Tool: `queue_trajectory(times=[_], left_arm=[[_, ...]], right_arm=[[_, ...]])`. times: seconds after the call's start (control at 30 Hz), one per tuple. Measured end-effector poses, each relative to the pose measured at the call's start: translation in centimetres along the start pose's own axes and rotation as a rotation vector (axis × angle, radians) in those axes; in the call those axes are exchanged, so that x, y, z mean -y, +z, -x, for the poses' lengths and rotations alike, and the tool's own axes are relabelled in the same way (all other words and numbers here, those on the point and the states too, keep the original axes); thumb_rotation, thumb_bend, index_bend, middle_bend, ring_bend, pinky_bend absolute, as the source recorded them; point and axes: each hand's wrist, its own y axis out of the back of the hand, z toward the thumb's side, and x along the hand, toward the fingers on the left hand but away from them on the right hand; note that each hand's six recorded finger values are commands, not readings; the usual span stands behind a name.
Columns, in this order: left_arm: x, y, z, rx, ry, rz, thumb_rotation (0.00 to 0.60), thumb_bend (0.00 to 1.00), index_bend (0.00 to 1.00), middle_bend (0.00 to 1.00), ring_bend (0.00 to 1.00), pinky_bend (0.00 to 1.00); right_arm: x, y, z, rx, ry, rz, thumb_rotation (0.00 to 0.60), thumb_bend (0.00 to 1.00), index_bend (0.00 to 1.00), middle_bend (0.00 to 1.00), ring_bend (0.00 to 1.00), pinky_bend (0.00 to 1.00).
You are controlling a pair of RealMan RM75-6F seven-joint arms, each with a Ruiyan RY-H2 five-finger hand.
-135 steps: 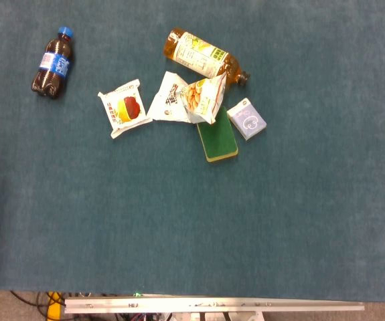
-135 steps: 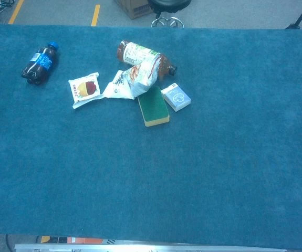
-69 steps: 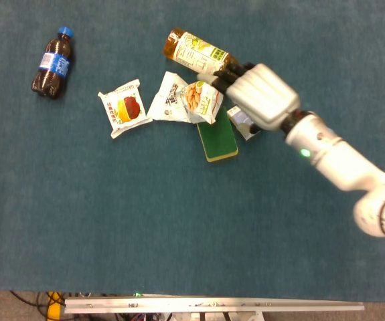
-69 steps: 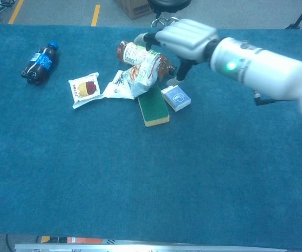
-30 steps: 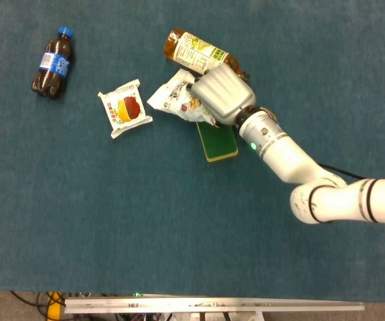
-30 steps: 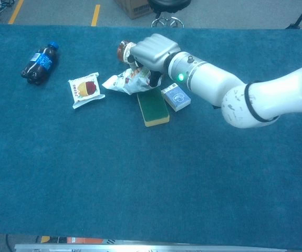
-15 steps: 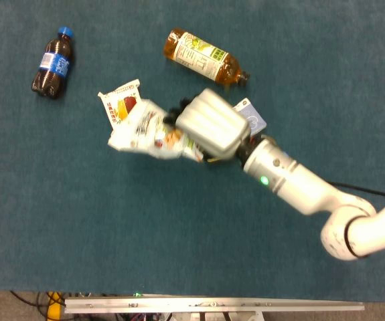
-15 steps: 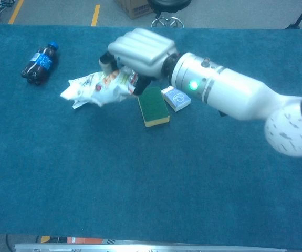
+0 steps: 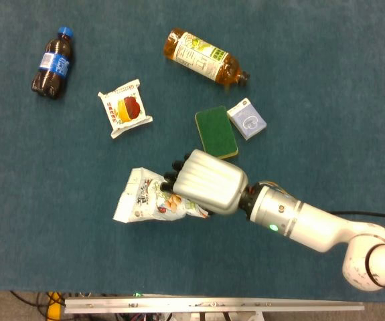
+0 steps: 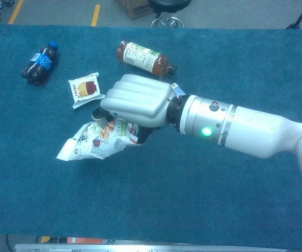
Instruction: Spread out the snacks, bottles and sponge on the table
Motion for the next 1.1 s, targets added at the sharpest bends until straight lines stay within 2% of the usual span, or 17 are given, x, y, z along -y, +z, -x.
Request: queue_trajectory(times=[0.07, 0.13, 0.17, 0.3, 0.47, 0.6, 0.8, 1.1], left_arm=[[0.0, 0.0, 0.0, 0.0, -0.001, 0.001, 0.6, 0.47, 0.24, 0.28, 0.23, 0.18], [0.1, -0.1, 0.1, -0.001, -0.001, 0.001, 0.6, 0.47, 0.24, 0.28, 0.23, 0.18], [0.1, -0.1, 0.0, -0.002, -0.001, 0.001, 0.6, 0.47, 0.24, 0.28, 0.23, 0.18], [0.0, -0.3, 0.0, -0.009, 0.005, 0.0, 0.6, 0.47, 0.24, 0.28, 0.23, 0.18], [0.0, -0.2, -0.1, -0.009, 0.008, 0.001, 0.6, 0.47, 0.24, 0.28, 0.23, 0.18], [0.0, -0.1, -0.3, -0.002, 0.006, 0.001, 0.6, 0.47, 0.24, 0.28, 0.23, 0.18], [-0.2, 0.7, -1.3, 0.04, 0.002, -0.017, 0.6, 0.47, 0.24, 0.28, 0.23, 0.18], [-0.3, 3.8, -3.9, 0.171, -0.026, -0.036, 0.6, 0.47, 0.24, 0.28, 0.23, 0.18]], right_arm=[[0.5, 0.1, -0.4, -0.005, 0.018, -0.022, 0.6, 0.24, 0.63, 0.53, 0.48, 0.63], [1.2, 0.4, -0.7, -0.013, 0.045, -0.032, 0.6, 0.22, 0.54, 0.51, 0.47, 0.61], [1.4, 0.5, -0.9, -0.017, 0.056, -0.029, 0.6, 0.19, 0.44, 0.49, 0.46, 0.58], [1.6, 0.4, -1.6, -0.016, 0.076, -0.019, 0.6, 0.13, 0.18, 0.39, 0.39, 0.52], [1.6, 0.1, -2.2, -0.007, 0.086, -0.025, 0.6, 0.12, 0.03, 0.31, 0.33, 0.45], [1.6, -0.4, -2.7, 0.005, 0.098, -0.033, 0.6, 0.12, 0.0, 0.29, 0.3, 0.44], [0.3, -1.3, -3.9, 0.044, 0.058, -0.01, 0.6, 0.12, 0.0, 0.29, 0.3, 0.44], [-2.3, -4.0, -7.2, 0.139, -0.031, 0.023, 0.6, 0.12, 0.0, 0.29, 0.3, 0.44]])
